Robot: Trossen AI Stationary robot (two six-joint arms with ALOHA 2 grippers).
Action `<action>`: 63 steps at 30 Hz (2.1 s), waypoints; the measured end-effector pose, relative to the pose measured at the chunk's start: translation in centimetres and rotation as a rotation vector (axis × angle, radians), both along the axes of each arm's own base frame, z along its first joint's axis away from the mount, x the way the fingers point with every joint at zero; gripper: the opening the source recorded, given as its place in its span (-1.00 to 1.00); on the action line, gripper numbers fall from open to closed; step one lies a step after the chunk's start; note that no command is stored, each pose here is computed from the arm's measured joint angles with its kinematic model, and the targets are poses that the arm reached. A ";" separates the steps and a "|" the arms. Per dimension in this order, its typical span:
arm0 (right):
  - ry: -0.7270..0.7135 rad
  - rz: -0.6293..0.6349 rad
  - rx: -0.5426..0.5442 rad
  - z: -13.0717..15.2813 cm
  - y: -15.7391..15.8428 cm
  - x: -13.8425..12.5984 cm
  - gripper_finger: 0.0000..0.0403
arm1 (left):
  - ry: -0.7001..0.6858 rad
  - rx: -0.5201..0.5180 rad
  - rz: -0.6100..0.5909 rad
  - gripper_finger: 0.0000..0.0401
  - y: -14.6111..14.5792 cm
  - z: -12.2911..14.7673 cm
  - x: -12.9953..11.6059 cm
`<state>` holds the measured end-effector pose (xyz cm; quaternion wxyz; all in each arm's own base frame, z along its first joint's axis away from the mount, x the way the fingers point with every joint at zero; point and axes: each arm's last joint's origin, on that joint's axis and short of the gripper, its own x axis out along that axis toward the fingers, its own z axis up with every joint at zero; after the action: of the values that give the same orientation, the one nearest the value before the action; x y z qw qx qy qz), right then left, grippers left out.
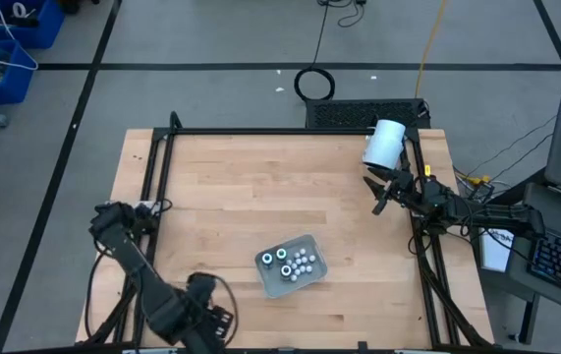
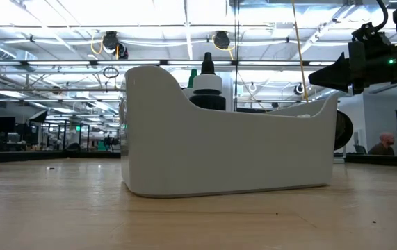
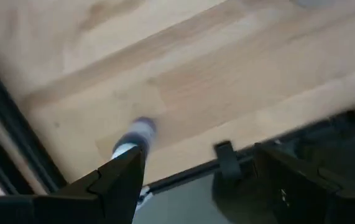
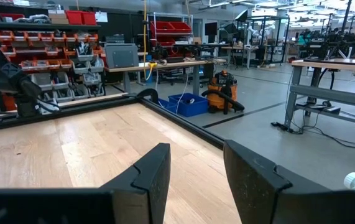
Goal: Pick & Place food coloring
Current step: Put the large violet food coloring bottle in the gray bin
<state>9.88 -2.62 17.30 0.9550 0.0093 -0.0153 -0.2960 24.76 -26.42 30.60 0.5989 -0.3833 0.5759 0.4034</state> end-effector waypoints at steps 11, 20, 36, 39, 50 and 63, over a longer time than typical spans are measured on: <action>0.000 0.000 0.000 0.0 0.0 0.0 -0.30 | 0.149 0.002 0.142 0.49 -2.0 -5.4 -2.8; 0.000 0.000 0.000 0.0 0.0 0.0 -0.30 | 0.152 0.018 0.130 0.49 -2.1 -7.0 -3.3; 0.000 0.000 0.000 0.0 0.0 0.0 -0.30 | 0.137 0.053 0.142 0.49 -2.9 -7.0 -4.7; 0.000 0.000 0.000 0.0 0.0 0.0 -0.30 | 0.111 0.071 0.140 0.49 -2.9 -7.1 -4.7; 0.000 0.000 0.000 0.0 0.0 0.0 -0.30 | 0.143 0.044 0.136 0.49 -2.9 -8.5 -4.9; 0.000 0.000 0.000 0.0 0.0 0.0 -0.30 | 0.105 0.062 0.133 -0.14 -2.7 -8.4 -4.7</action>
<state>9.88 -2.62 17.30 0.9550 0.0093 -0.0154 -0.2960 20.04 -29.17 22.20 0.5513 -0.3803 0.5672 0.4793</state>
